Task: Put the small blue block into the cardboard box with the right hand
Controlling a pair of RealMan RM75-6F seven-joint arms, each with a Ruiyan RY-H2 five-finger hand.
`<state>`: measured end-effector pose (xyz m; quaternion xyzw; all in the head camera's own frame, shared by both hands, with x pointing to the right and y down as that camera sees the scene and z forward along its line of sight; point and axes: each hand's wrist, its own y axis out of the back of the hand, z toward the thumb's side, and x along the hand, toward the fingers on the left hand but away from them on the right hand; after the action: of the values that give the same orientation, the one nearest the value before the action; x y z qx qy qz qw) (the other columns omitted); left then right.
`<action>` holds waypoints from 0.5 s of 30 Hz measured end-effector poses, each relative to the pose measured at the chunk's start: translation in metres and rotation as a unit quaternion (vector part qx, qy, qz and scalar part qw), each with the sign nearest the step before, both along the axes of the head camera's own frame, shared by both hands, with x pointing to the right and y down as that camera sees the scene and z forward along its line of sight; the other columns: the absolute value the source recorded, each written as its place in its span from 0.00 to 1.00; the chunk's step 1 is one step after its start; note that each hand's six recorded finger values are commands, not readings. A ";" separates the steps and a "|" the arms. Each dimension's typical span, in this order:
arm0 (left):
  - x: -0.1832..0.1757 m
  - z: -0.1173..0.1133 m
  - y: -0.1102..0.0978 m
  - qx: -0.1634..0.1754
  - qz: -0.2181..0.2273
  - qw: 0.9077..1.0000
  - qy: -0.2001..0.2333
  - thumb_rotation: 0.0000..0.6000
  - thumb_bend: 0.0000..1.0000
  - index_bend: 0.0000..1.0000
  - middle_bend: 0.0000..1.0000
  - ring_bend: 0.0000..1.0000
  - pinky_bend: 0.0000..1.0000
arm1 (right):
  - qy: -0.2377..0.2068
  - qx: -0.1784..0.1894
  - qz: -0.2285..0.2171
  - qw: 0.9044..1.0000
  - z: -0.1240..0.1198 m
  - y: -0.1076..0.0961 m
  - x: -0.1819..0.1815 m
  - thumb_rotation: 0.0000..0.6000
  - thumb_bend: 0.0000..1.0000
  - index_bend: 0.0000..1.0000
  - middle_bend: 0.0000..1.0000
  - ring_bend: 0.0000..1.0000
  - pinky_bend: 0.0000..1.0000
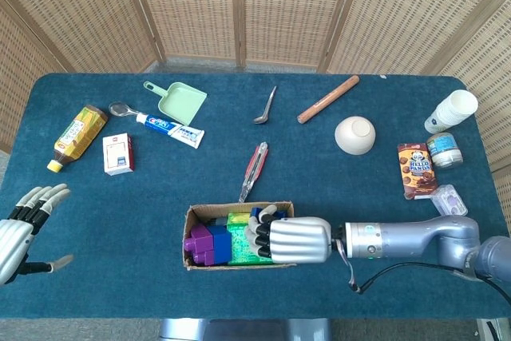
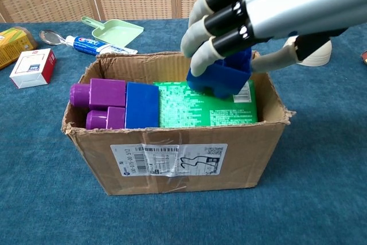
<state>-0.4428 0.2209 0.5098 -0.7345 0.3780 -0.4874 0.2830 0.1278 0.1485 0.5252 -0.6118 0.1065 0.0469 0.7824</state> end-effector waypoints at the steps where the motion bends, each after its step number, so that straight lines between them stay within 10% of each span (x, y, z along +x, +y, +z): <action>1: 0.000 0.000 0.000 0.000 0.000 1.000 0.000 1.00 0.07 0.03 0.00 0.00 0.05 | 0.002 0.000 -0.001 1.000 0.002 0.000 -0.001 1.00 0.46 0.30 0.40 0.33 0.51; 5: -0.003 -0.001 0.001 0.000 -0.004 1.000 -0.002 1.00 0.07 0.03 0.00 0.00 0.05 | 0.008 -0.003 0.012 1.000 0.005 -0.004 0.000 1.00 0.28 0.02 0.17 0.23 0.45; 8: -0.003 -0.001 0.000 0.001 -0.005 1.000 -0.001 1.00 0.07 0.03 0.00 0.00 0.05 | 0.017 -0.003 0.030 0.999 0.006 -0.008 0.000 1.00 0.09 0.00 0.01 0.07 0.40; 15: -0.005 -0.002 0.001 0.002 -0.006 1.000 -0.001 1.00 0.07 0.03 0.00 0.00 0.05 | 0.020 -0.029 0.063 0.997 -0.001 -0.008 -0.001 1.00 0.00 0.00 0.00 0.00 0.35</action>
<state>-0.4474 0.2220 0.5075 -0.7311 0.3828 -0.4891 0.2824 0.1264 0.1400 0.5242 -0.6388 0.0843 0.1052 0.7575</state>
